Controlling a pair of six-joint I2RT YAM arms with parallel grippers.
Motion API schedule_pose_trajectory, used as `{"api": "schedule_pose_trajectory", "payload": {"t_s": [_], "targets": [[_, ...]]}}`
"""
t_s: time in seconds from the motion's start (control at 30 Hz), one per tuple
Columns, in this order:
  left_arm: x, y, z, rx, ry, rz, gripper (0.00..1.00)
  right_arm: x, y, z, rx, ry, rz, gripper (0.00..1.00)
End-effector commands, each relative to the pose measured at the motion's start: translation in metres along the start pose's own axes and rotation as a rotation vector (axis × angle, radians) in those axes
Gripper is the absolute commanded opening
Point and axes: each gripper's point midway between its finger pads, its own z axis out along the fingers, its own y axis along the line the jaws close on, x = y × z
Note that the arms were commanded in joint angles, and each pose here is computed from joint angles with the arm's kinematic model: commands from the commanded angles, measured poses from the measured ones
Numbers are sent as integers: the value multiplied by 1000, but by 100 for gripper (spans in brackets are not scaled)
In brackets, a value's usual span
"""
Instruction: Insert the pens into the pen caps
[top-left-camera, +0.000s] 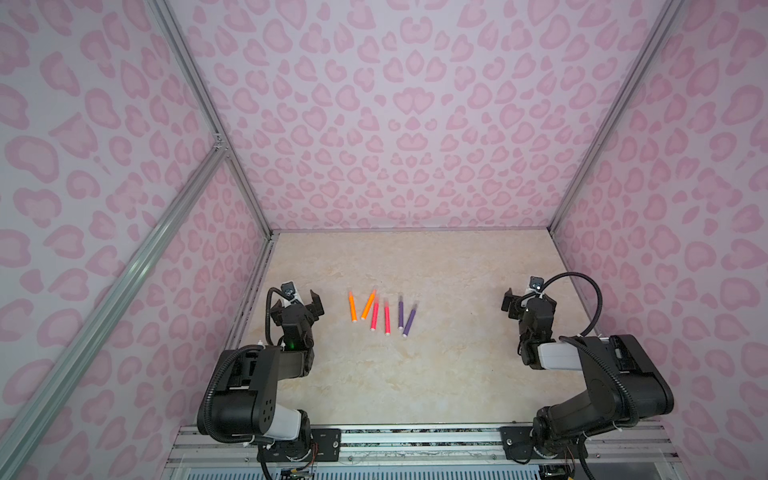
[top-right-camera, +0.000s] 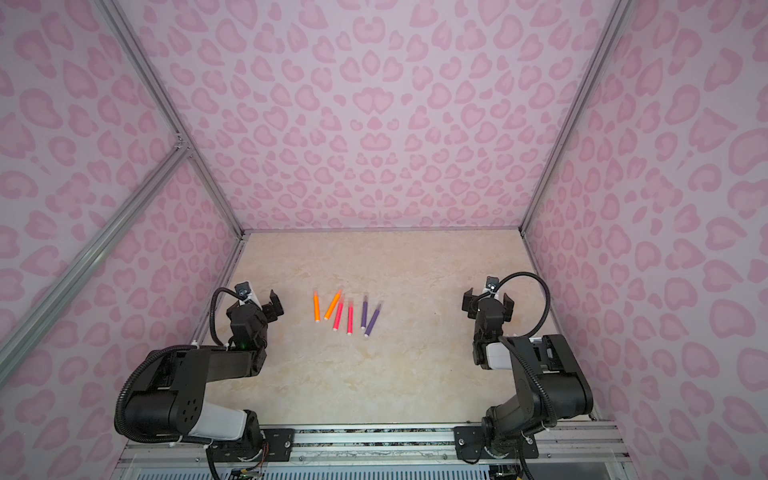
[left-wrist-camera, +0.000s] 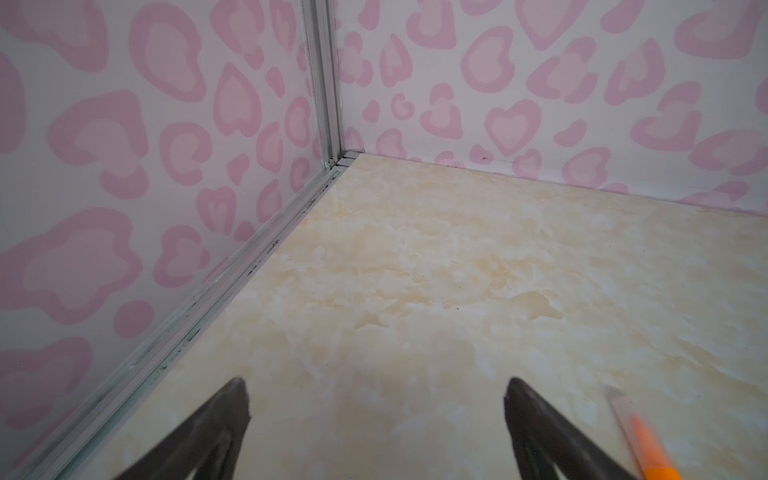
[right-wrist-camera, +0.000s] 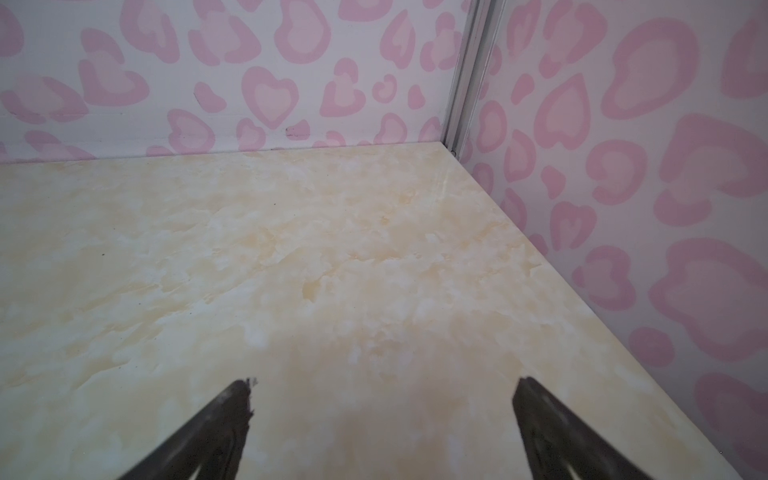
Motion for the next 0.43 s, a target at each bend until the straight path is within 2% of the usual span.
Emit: {"api": "schedule_pose_trajectory", "payload": {"t_s": [0.0,0.4], "targets": [[-8,-5,1,26,-29,-14,98,-2,-1,0,6,-5,11,99],[-9,-6,3,28,-24,-15,98,-1,-1,0,6,-6,12,99]]}}
